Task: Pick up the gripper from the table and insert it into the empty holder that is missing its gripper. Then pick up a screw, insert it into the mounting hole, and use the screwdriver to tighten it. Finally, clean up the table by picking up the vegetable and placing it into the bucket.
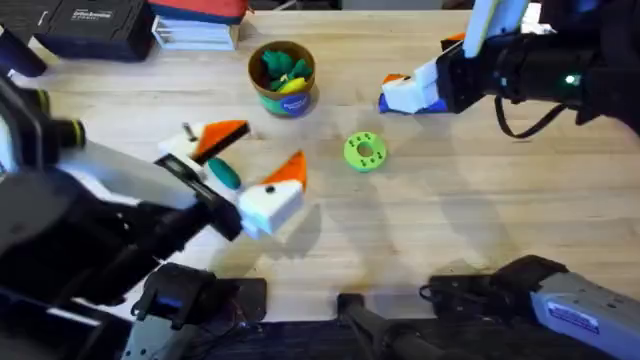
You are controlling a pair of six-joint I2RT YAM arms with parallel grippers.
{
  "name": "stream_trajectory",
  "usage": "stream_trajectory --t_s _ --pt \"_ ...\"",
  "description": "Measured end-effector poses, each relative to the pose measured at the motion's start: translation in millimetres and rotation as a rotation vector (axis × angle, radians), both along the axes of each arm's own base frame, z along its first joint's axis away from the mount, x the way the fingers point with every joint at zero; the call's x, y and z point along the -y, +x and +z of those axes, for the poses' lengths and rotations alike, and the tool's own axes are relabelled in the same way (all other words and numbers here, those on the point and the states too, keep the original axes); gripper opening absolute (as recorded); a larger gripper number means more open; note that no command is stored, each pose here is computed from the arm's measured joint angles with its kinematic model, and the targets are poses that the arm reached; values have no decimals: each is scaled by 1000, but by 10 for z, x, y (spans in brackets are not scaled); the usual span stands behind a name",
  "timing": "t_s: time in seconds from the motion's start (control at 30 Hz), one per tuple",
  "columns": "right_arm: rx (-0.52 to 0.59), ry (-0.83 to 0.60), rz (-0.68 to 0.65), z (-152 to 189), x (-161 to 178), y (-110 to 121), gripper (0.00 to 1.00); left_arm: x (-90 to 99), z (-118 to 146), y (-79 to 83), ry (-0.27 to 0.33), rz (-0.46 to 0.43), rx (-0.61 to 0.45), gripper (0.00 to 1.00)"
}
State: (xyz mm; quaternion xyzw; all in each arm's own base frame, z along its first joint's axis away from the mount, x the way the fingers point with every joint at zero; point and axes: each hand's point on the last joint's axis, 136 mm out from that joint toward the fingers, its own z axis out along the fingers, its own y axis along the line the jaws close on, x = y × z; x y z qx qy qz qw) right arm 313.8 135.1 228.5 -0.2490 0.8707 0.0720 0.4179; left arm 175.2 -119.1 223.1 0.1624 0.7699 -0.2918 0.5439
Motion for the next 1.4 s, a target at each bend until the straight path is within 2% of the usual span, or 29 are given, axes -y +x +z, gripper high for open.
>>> stream_trajectory --t_s 0.13,0.23,0.4,0.5,0.63,0.83,0.93,0.97,1.03,1.07,1.13,1.17,1.27,1.3,1.4 --pt "-2 4 1 0 -6 -3 993 -303 -50 204 96 208 -180 985" --pt "-2 5 1 0 -6 -3 994 -538 -268 349 156 375 -364 985" --pt "-2 5 1 0 -6 -3 994 -773 -738 506 209 537 -616 985" --pt "-2 5 1 0 -6 -3 994 -854 -957 544 226 584 -724 985" --pt "-3 5 1 -1 -6 -3 994 -952 -1136 562 231 634 -815 985" --pt "-2 5 1 0 -6 -3 994 -1177 -1438 589 175 811 -979 985" --pt "-3 5 1 -1 -6 -3 994 -1213 -1621 578 152 870 -1071 985" --pt "-2 5 1 0 -6 -3 994 -1210 -1772 539 150 902 -1148 985" --pt "-2 5 1 0 -6 -3 994 -1210 -1848 552 149 914 -1173 992" --pt "-2 5 1 0 -6 -3 994 -1210 -1872 569 143 922 -1178 963" --pt "-2 5 1 0 -6 -3 994 -1241 -1912 581 154 941 -1184 690" --pt "-2 5 1 0 -6 -3 991 -1257 -1915 590 153 951 -1182 507" --pt "-4 4 1 -5 -7 -1 993 -1255 -1897 624 143 953 -1172 63" --pt "-6 4 1 -12 -8 1 992 -1250 -1888 635 137 953 -1171 26" --pt "-15 0 1 -44 -13 13 993 -1181 -1849 683 106 923 -1178 20"
